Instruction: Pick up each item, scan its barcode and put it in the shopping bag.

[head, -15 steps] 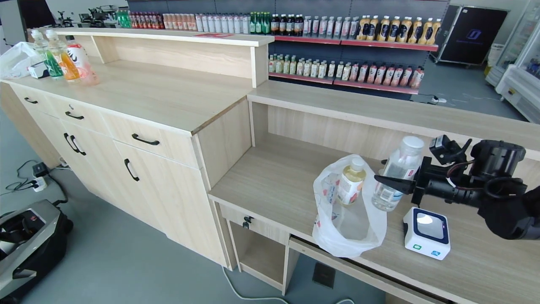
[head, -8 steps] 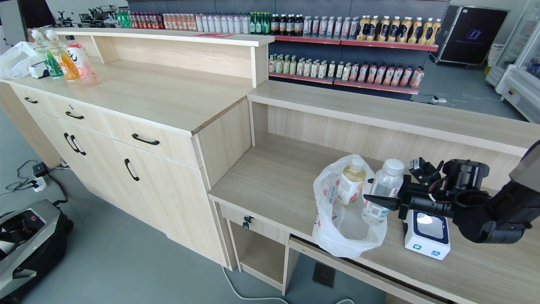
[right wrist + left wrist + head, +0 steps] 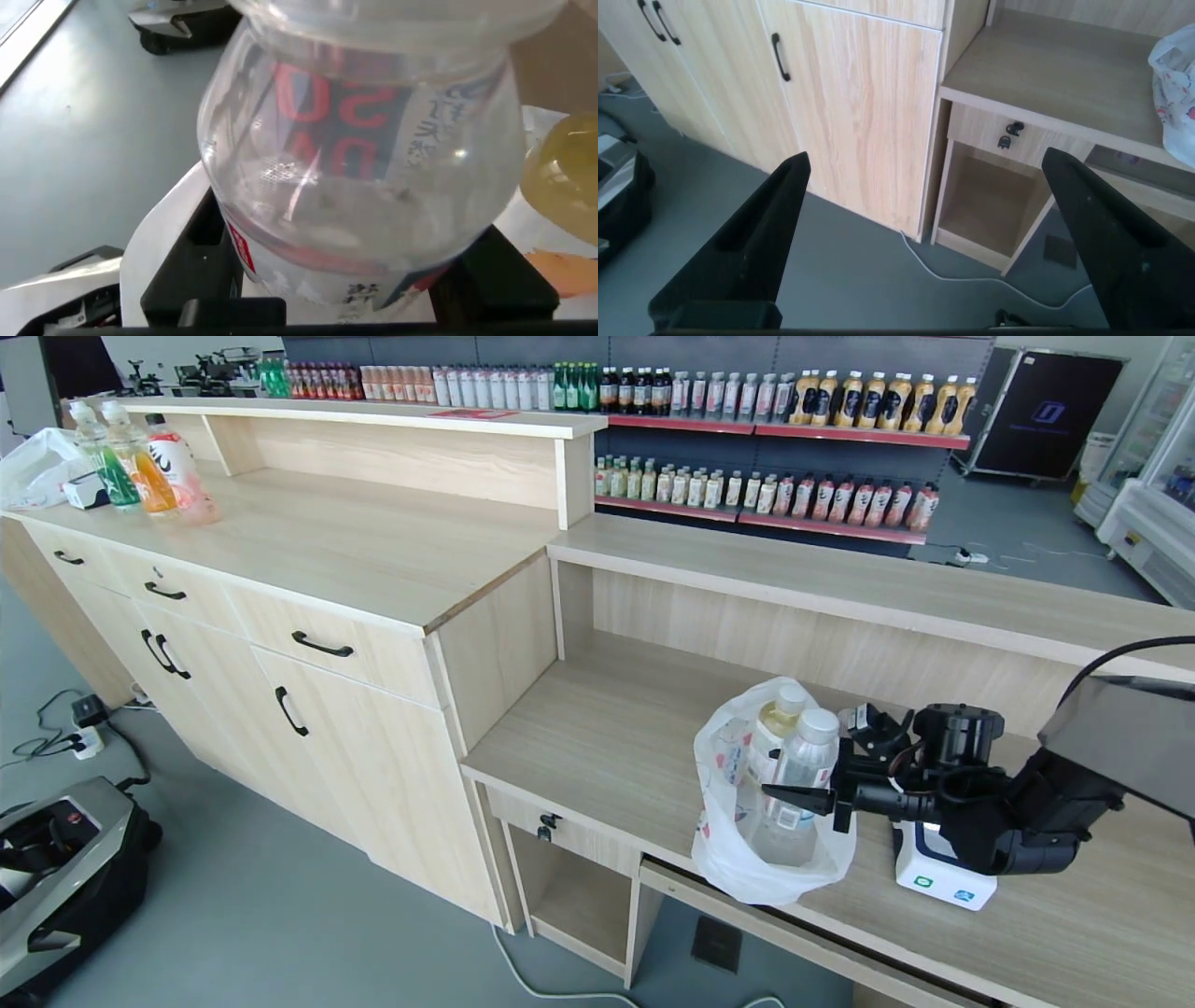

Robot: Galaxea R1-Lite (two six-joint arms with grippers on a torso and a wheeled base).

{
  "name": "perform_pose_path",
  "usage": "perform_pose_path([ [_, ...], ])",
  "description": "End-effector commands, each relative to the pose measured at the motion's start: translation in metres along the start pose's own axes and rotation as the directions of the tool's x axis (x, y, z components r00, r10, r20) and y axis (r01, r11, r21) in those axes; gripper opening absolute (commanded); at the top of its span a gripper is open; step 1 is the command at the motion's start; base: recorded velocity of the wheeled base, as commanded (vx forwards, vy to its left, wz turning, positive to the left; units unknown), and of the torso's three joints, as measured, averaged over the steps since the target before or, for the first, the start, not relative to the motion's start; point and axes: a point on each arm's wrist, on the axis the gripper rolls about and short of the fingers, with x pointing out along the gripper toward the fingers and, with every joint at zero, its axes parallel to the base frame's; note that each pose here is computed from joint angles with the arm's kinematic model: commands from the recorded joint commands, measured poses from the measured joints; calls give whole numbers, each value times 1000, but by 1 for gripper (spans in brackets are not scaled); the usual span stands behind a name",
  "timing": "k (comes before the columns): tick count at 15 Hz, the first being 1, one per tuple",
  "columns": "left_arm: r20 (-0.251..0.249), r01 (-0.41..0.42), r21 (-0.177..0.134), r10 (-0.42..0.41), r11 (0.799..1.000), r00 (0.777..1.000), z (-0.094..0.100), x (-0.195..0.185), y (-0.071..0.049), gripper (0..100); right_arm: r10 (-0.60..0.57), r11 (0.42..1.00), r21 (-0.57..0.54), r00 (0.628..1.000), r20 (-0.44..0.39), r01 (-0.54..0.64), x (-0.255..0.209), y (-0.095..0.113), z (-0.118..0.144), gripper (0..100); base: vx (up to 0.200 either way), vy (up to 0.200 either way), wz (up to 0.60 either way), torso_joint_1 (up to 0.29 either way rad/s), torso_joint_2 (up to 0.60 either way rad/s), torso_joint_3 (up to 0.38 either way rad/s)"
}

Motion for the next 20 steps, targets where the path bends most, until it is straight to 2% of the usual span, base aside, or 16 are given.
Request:
perform_pose_path([
  [1,1,0,0,0,1000,1000,0,0,0,100,22,1000,16,1000,-4,-22,10,1,-10,0,0,0,0,0,0,0],
  [15,1,0,0,0,1000,1000,0,0,0,100,84,995,60,996,-23,-83,25,12,-46,0,0,0,0,0,0,0],
  [20,1,0,0,0,1000,1000,0,0,0,100,86,995,62,996,-29,-84,24,14,-49,0,0,0,0,0,0,0],
])
